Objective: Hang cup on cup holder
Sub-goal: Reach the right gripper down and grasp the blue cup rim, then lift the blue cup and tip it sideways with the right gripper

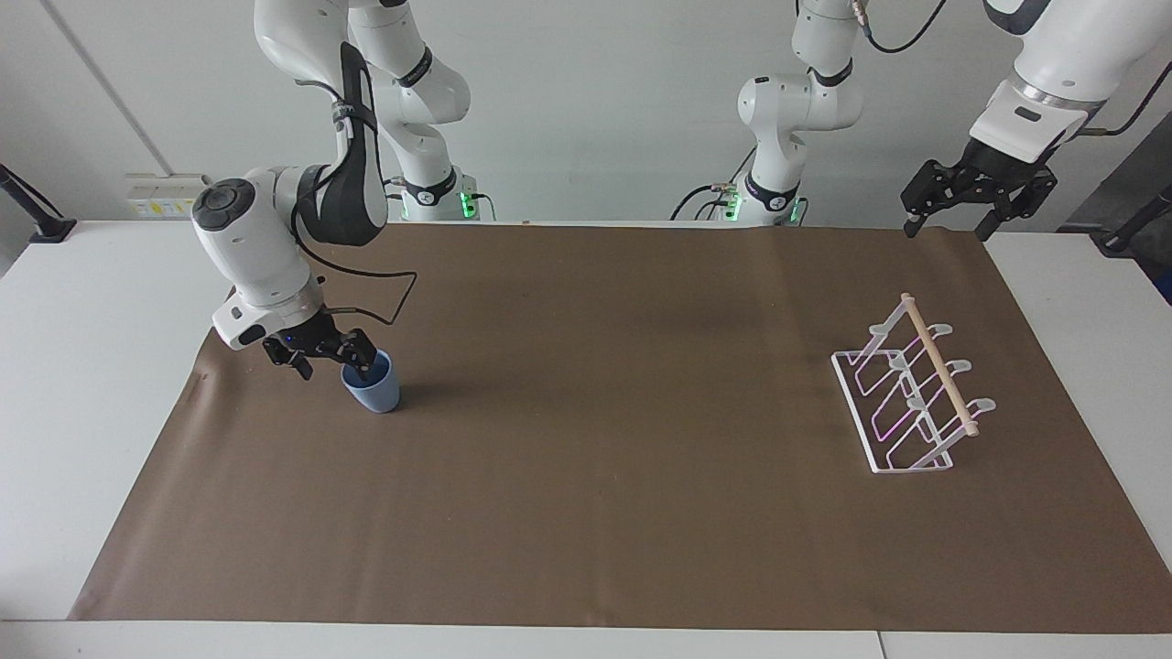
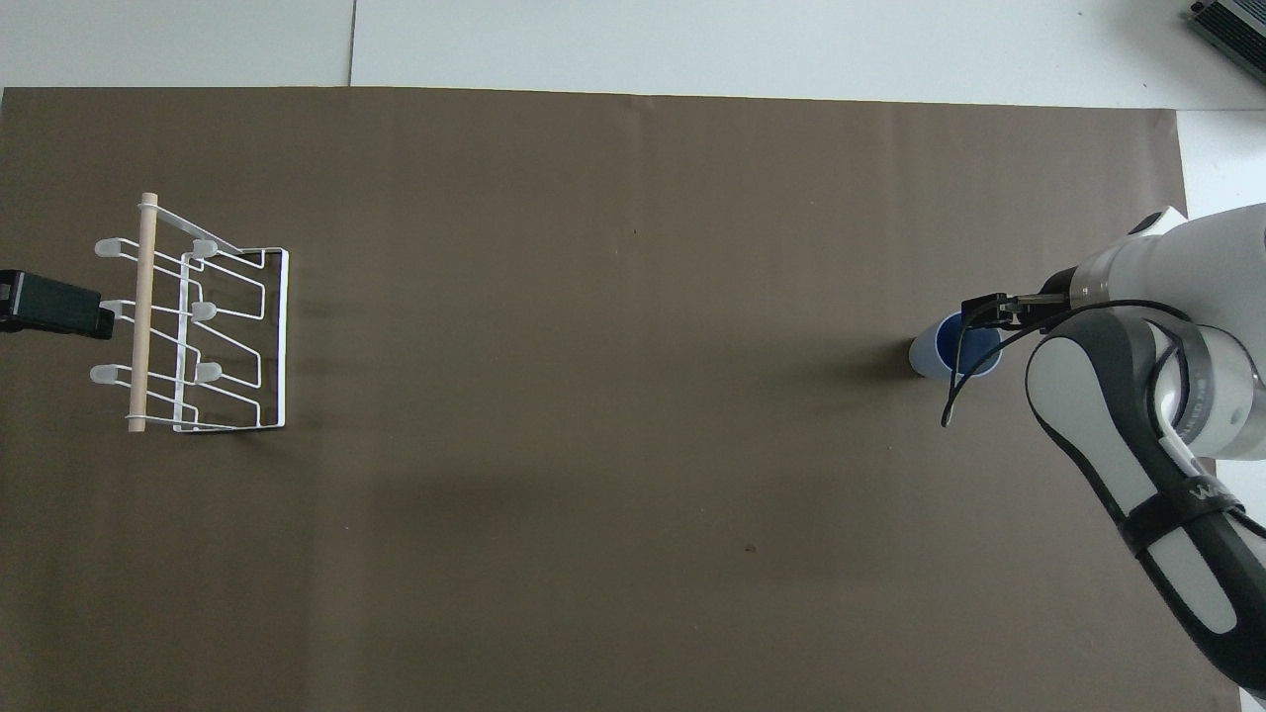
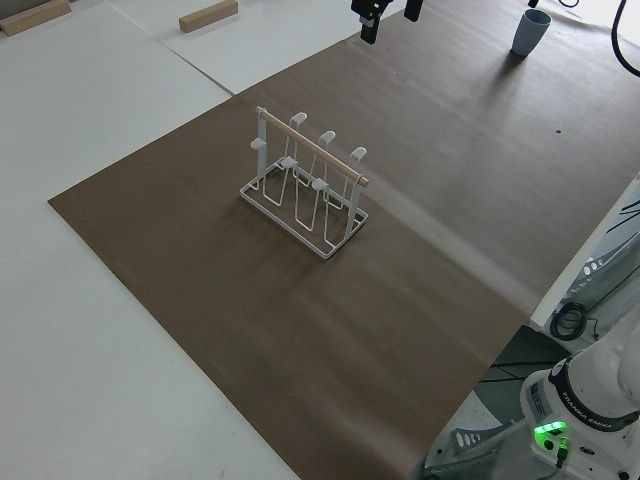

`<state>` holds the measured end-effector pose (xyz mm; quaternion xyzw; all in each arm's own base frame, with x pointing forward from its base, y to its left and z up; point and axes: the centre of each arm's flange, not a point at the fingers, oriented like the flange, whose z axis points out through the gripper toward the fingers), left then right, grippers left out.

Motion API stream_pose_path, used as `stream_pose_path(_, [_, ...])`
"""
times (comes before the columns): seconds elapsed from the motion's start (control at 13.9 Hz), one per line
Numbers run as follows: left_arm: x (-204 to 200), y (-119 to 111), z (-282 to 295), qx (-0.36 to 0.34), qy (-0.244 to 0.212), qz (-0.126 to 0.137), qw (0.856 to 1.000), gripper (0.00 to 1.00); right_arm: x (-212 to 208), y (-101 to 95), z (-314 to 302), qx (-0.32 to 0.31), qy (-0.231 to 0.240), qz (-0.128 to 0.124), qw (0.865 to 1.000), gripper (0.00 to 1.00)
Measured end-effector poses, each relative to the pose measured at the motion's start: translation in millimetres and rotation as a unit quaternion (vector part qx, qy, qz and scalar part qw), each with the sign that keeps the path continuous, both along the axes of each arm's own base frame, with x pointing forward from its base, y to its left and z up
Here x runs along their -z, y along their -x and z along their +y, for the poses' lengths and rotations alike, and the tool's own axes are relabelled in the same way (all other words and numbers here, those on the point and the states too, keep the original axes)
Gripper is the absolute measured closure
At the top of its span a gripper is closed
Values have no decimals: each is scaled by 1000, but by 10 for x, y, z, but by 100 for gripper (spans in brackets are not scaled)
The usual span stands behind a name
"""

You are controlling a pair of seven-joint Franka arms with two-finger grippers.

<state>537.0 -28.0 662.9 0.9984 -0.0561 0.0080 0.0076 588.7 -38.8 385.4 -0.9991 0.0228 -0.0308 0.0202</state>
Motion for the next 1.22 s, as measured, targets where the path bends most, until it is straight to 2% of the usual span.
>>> stream_pose_path(0.79, [0,0,0,0,0,0,1000,0,164,65,-5,0,1,-4,1000,1])
stream_pose_path(0.86, [0,0,0,0,0,0,1000,0,164,65,-5,0,1,-4,1000,4])
stream_pose_path(0.93, [0,0,0,0,0,0,1000,0,164,65,-5,0,1,-4,1000,14])
stream_pose_path(1.01, [0,0,0,0,0,0,1000,0,164,65,-5,0,1,-4,1000,14])
stream_pose_path(1.08, [0,0,0,0,0,0,1000,0,164,65,-5,0,1,-4,1000,19])
stream_pose_path(1.22, [0,0,0,0,0,0,1000,0,160,63,-5,0,1,-4,1000,42])
